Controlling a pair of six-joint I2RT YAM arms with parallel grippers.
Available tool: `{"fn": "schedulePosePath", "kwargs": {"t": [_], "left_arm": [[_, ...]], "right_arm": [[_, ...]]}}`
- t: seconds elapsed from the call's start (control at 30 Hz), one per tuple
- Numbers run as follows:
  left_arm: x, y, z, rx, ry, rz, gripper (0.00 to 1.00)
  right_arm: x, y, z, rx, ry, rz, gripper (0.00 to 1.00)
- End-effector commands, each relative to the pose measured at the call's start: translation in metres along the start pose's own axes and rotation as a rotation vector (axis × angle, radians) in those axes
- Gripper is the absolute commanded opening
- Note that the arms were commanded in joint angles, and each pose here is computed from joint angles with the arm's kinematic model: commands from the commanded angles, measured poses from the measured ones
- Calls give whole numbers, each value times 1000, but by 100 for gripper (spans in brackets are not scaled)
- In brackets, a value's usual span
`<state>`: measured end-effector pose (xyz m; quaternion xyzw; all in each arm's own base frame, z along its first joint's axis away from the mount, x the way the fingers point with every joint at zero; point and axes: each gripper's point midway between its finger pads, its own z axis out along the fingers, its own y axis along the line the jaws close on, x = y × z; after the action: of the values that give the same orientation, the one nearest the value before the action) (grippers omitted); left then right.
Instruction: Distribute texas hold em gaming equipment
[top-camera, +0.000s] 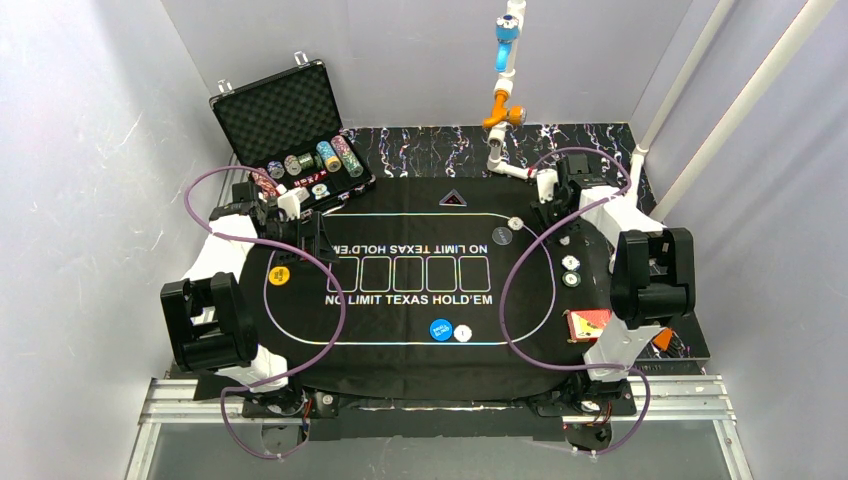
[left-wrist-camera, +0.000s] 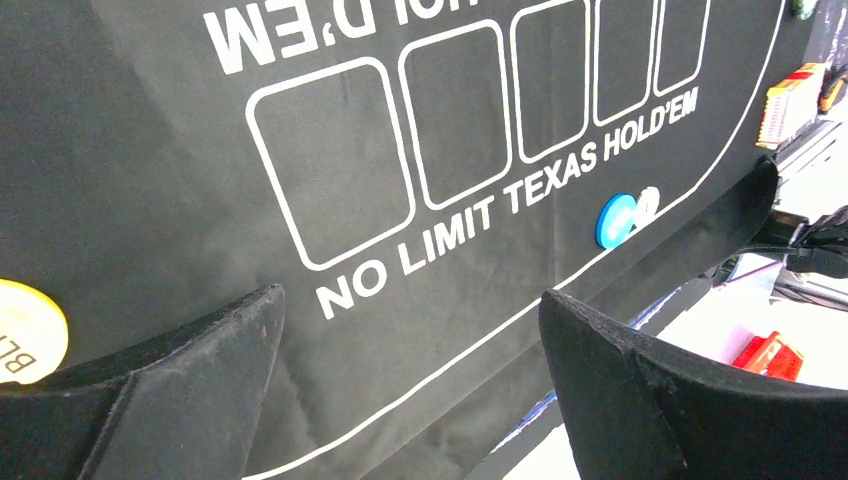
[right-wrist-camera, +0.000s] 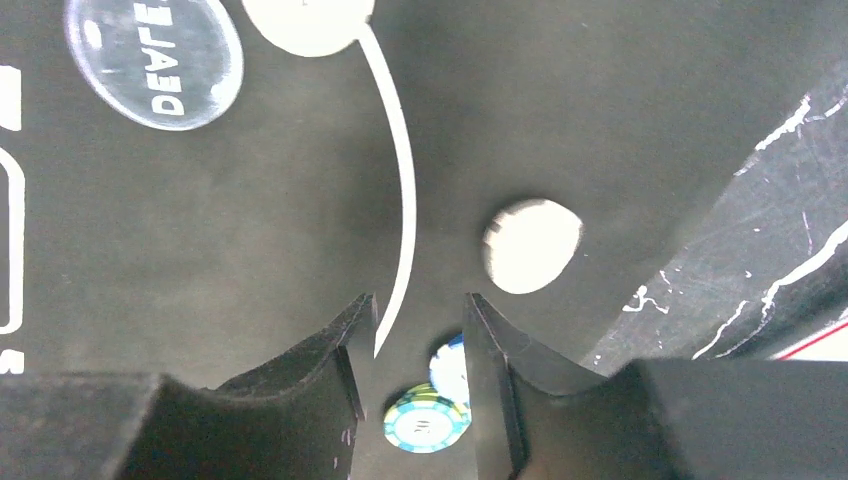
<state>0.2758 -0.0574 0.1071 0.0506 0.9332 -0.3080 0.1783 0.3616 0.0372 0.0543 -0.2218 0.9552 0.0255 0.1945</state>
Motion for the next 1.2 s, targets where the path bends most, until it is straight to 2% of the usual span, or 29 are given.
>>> {"fn": "schedulePosePath", "kwargs": {"t": [0.0, 0.13, 0.23, 0.4, 0.6, 0.77, 1.17], "left_arm": [[-10, -16, -9, 69, -34, 0, 98], [-12, -27, -8, 146, -42, -19, 98], [-13, -33, -9, 179, -48, -16, 98], [-12, -33, -10, 170, -53, -4, 98], [-12, -31, -9, 161, -52, -5, 98], [-12, -29, -8, 156, -50, -8, 99], [-11, -27, -9, 142, -51, -6, 99]], "right_arm": [[-16, 21, -19, -31, -58, -63, 39], [-19, 57, -22, -93, -77, -131, 39], [-21, 61, -24, -75, -75, -145, 44], [-24, 19, -27, 22, -79, -61, 52], [-15, -28, -21, 65, -35, -8, 69], [-10, -45, -12, 87, 4, 7, 72], [-6, -62, 11, 74, 45, 54, 70]]}}
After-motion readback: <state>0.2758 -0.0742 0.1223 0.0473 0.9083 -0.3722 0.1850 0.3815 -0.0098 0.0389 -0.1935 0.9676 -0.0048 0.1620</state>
